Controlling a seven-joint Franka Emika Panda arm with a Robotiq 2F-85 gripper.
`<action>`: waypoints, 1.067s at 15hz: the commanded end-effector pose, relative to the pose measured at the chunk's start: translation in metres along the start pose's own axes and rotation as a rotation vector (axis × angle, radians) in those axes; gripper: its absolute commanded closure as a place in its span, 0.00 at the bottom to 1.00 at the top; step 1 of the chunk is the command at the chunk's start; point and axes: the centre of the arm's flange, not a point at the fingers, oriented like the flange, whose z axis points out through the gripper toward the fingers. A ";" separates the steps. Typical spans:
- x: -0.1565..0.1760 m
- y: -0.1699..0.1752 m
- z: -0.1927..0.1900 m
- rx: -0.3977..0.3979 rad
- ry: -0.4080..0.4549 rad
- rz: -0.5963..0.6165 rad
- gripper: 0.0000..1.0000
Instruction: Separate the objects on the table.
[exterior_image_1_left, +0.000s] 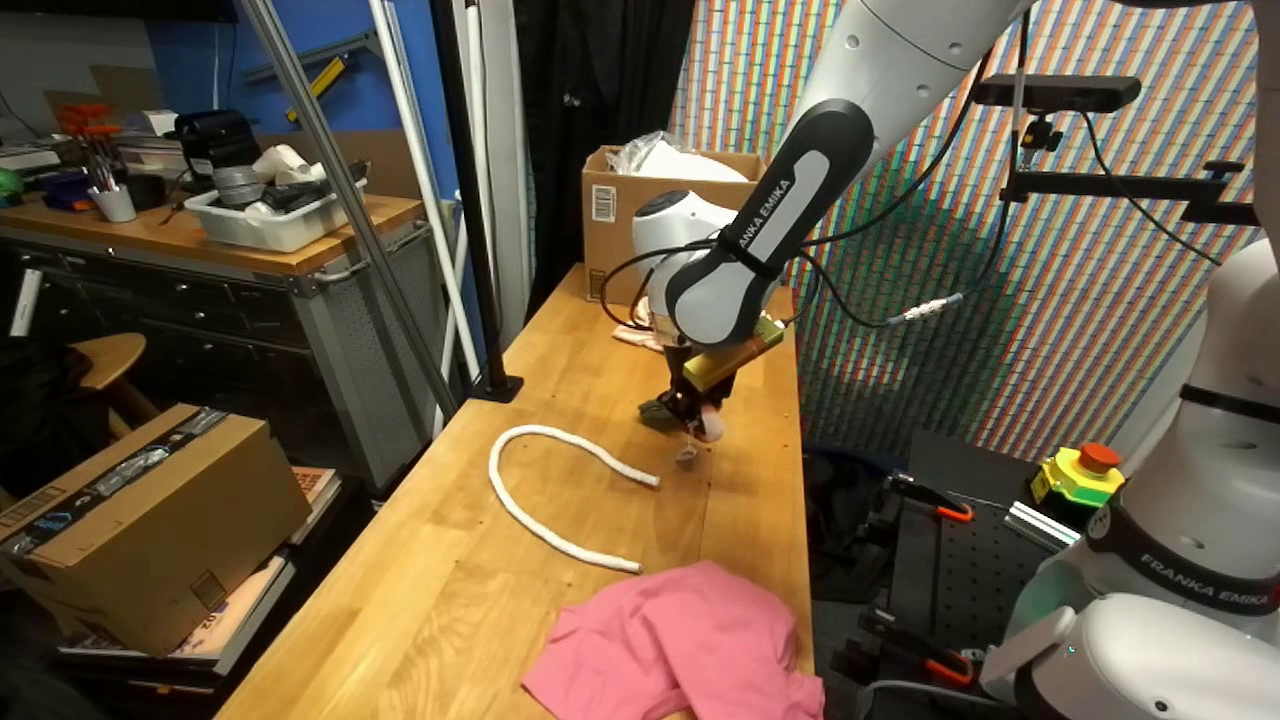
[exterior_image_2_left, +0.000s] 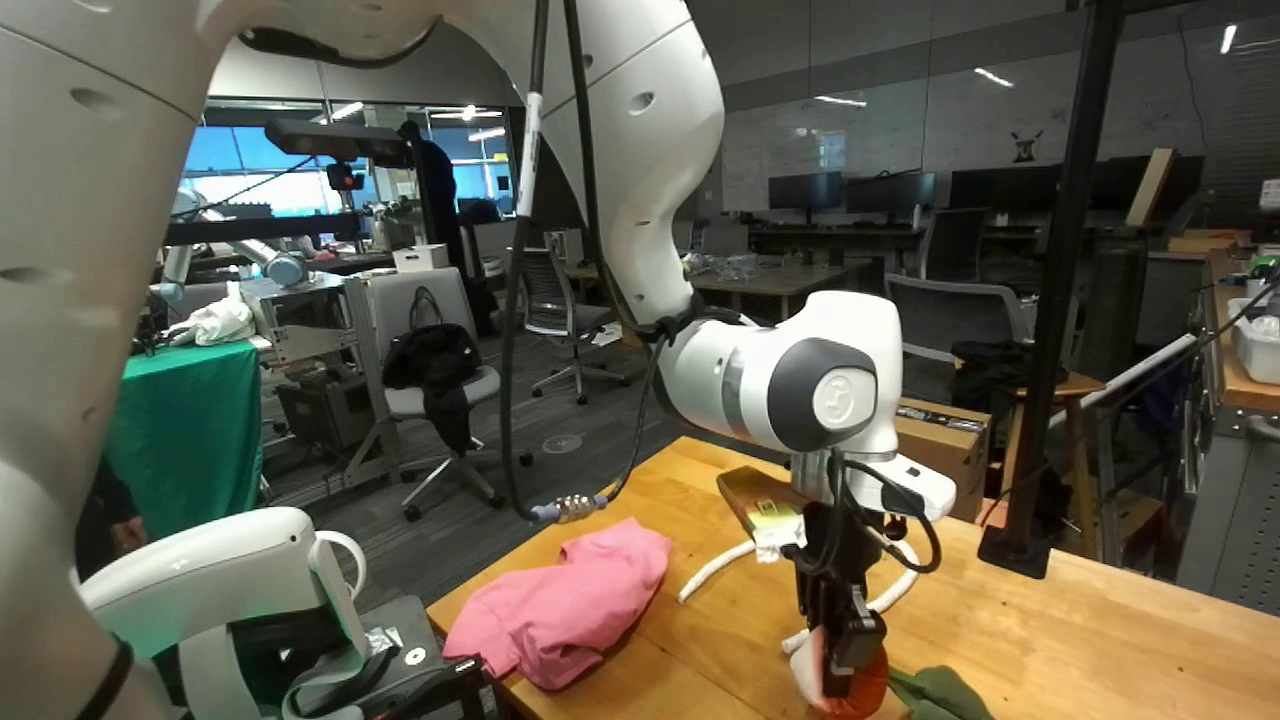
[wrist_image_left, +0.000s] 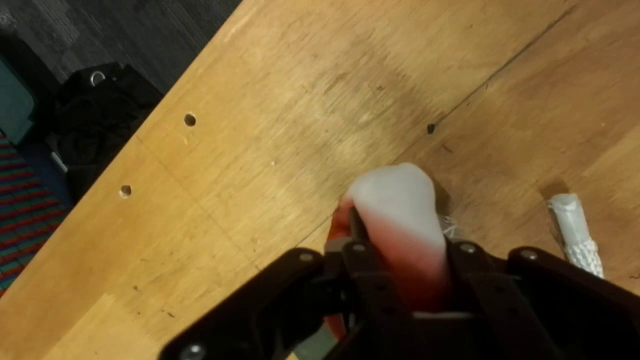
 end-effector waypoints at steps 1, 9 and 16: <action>-0.017 -0.004 -0.002 0.007 -0.021 0.008 0.44; -0.028 -0.011 -0.025 -0.008 -0.006 -0.009 0.00; -0.027 -0.055 -0.086 0.061 0.074 -0.145 0.00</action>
